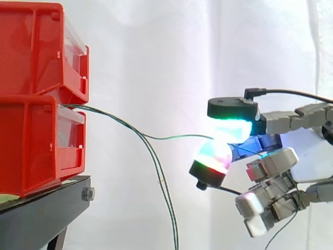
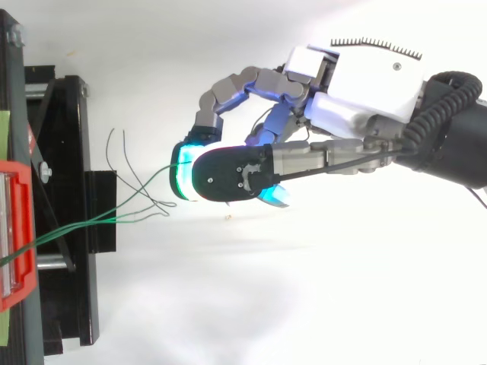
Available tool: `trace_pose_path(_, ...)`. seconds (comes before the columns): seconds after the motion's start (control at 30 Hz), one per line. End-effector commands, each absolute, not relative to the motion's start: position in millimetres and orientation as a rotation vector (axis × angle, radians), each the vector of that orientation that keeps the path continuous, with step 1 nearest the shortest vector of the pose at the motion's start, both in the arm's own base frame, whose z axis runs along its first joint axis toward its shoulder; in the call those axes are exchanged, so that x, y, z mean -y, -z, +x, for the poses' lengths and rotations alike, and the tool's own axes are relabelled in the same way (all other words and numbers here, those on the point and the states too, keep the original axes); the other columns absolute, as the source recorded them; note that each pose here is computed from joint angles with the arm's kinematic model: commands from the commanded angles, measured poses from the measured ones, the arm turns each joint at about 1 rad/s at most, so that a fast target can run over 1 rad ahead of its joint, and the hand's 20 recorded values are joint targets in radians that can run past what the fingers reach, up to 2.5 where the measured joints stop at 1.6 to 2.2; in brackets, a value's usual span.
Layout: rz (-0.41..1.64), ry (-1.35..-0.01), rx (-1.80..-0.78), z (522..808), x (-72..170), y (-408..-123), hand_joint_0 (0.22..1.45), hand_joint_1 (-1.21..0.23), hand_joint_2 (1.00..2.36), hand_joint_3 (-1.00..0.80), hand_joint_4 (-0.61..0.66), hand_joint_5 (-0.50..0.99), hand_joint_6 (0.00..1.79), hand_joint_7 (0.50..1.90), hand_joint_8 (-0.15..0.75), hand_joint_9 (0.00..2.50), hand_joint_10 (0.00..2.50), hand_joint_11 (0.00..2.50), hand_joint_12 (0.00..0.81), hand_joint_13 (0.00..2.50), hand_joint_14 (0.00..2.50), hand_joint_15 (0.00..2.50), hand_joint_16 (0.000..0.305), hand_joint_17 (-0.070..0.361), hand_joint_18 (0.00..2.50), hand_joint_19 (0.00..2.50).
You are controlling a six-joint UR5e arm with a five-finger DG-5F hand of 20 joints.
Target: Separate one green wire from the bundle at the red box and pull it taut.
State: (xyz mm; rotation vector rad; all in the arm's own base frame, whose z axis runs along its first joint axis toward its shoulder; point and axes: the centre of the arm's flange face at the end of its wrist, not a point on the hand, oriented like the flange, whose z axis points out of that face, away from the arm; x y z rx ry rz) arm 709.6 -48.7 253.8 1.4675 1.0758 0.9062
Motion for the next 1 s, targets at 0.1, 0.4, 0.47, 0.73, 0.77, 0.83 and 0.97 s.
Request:
trace_pose_path(0.1, 1.472, -0.922, -1.068, 702.9, 49.3, -234.0, 0.62, -0.73, 1.02, -0.12, -0.02, -0.14, 0.92, 0.94, 0.248, 1.38, 0.25, 1.59, 0.338, 1.20, 0.03, 1.18, 0.045, 0.102, 0.79, 0.68)
trace_pose_path(0.4, 1.422, -0.956, -1.027, 710.4, 47.1, -238.2, 0.63, -0.73, 1.02, -0.12, -0.01, -0.14, 0.92, 0.92, 0.260, 1.36, 0.26, 1.53, 0.282, 1.35, 0.01, 1.51, 0.040, 0.090, 0.90, 0.82)
trace_pose_path(0.47, 1.420, -0.963, -1.025, 710.9, 46.7, -240.1, 0.63, -0.73, 1.02, -0.12, -0.01, -0.14, 0.92, 0.92, 0.261, 1.38, 0.28, 1.54, 0.275, 1.38, 0.58, 1.45, 0.038, 0.086, 1.05, 1.06)
trace_pose_path(0.73, 1.422, -0.956, -1.029, 710.3, 46.9, -238.1, 0.65, -0.74, 1.02, -0.12, 0.01, -0.14, 0.92, 0.92, 0.259, 1.40, 0.44, 1.49, 0.290, 1.13, 2.50, 0.91, 0.031, 0.070, 1.36, 1.95)
trace_pose_path(0.77, 1.424, -0.954, -1.029, 710.1, 47.1, -238.0, 0.65, -0.74, 1.02, -0.12, 0.01, -0.14, 0.92, 0.92, 0.266, 1.40, 0.45, 1.48, 0.284, 1.12, 2.50, 0.91, 0.032, 0.073, 1.37, 1.98)
trace_pose_path(0.83, 1.422, -0.956, -1.027, 710.4, 47.1, -239.7, 0.65, -0.75, 1.02, -0.12, 0.01, -0.14, 0.92, 0.92, 0.265, 1.40, 0.46, 1.49, 0.283, 1.11, 2.50, 0.91, 0.032, 0.072, 1.39, 2.01)
trace_pose_path(0.97, 1.423, -0.955, -1.028, 710.0, 47.1, -239.1, 0.65, -0.75, 1.02, -0.13, 0.01, -0.14, 0.92, 0.92, 0.263, 1.40, 0.45, 1.49, 0.285, 1.11, 2.50, 0.92, 0.032, 0.071, 1.39, 2.02)
